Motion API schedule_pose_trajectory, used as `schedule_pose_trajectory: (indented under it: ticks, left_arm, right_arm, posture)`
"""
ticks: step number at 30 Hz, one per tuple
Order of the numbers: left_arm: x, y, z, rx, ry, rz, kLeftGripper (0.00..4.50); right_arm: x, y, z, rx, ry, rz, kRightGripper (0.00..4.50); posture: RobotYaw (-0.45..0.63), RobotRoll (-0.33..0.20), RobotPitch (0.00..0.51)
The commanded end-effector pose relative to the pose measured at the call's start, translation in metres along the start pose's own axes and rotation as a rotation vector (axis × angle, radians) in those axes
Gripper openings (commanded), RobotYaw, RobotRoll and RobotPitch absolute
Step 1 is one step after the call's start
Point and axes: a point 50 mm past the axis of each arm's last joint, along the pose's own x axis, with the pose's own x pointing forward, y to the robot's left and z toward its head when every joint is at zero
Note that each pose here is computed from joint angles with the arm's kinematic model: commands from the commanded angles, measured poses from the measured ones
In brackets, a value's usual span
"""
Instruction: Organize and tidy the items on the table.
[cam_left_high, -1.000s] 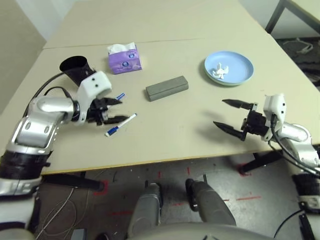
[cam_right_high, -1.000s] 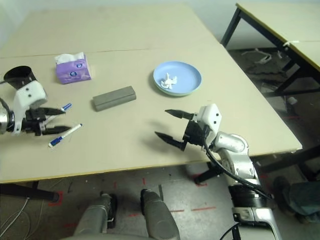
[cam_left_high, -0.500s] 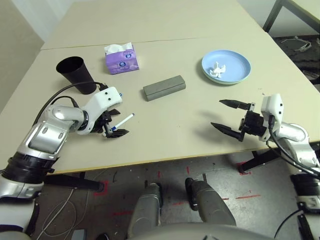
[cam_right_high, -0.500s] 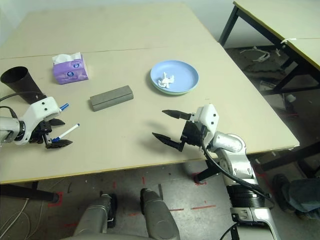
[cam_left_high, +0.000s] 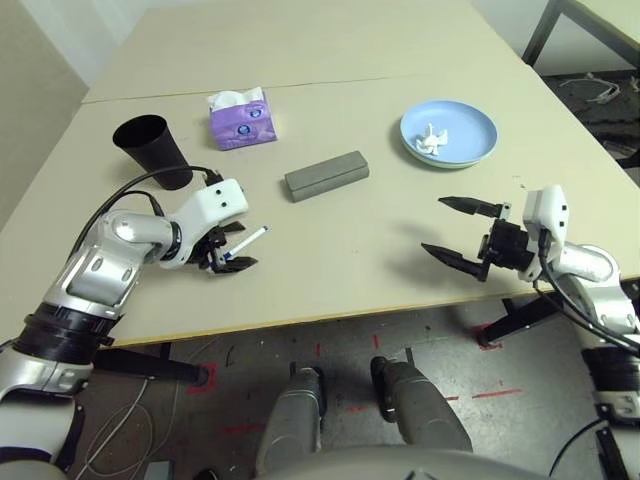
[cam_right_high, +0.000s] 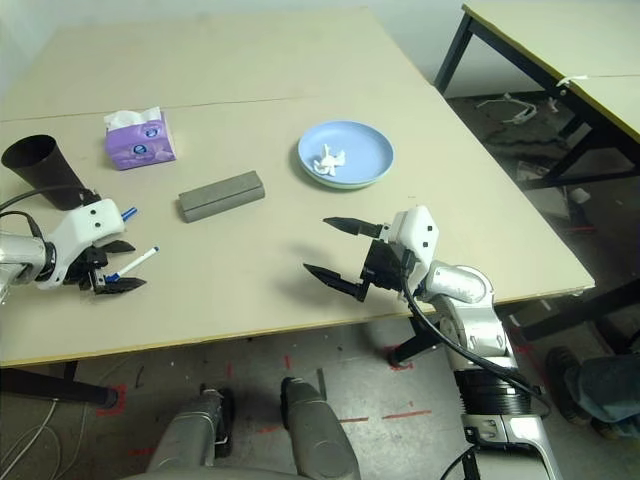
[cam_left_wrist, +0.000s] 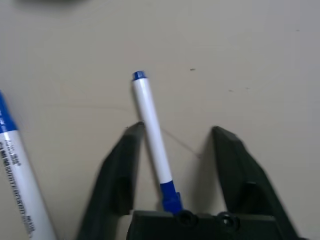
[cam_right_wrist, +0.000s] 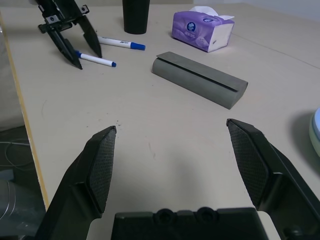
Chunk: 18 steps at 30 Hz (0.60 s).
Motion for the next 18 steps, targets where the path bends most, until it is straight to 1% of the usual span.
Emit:
schedule_pose_trajectory:
  ticks: [1, 3, 5, 6, 9, 11, 16, 18]
  left_arm:
    - [0.004, -0.002, -0.011, -0.043, 0.045, -0.003, 1.45]
    - [0.004, -0.002, -0.011, -0.043, 0.041, -0.003, 0.91]
    - [0.003, -0.003, -0.01, -0.045, 0.038, -0.009, 0.22]
    - [0.003, -0.003, -0.011, -0.045, 0.038, -0.012, 0.01]
    - [0.002, -0.004, -0.012, -0.044, 0.035, -0.019, 0.01]
    - [-0.001, -0.005, -0.01, -0.036, -0.001, -0.022, 0.01]
    - [-0.011, -0.001, 0.002, -0.044, -0.176, 0.061, 0.01]
    - [-0.019, 0.001, 0.005, -0.08, -0.259, 0.121, 0.01]
  right_arm:
    - [0.001, 0.0, 0.006, -0.02, -0.009, 0.013, 4.5]
    - [0.002, 0.0, 0.006, -0.02, -0.013, 0.013, 4.5]
    - [0.002, 0.0, 0.006, -0.02, -0.014, 0.013, 4.5]
    - [0.002, 0.0, 0.006, -0.019, -0.015, 0.013, 4.5]
    - [0.003, 0.0, 0.006, -0.017, -0.016, 0.013, 4.5]
    - [0.003, 0.0, 0.006, -0.014, -0.015, 0.014, 4.5]
    - [0.006, -0.002, 0.006, 0.018, -0.031, -0.015, 4.5]
    - [0.008, -0.005, 0.007, 0.046, -0.048, -0.052, 4.5]
  posture:
    - [-0.17, 0.0, 0.177]
    - [-0.17, 0.0, 0.175]
    - [-0.17, 0.0, 0.174]
    - [-0.17, 0.0, 0.176]
    - [-0.16, 0.0, 0.177]
    - [-0.16, 0.0, 0.178]
    - [-0.14, 0.0, 0.18]
    - [-0.13, 0.0, 0.181]
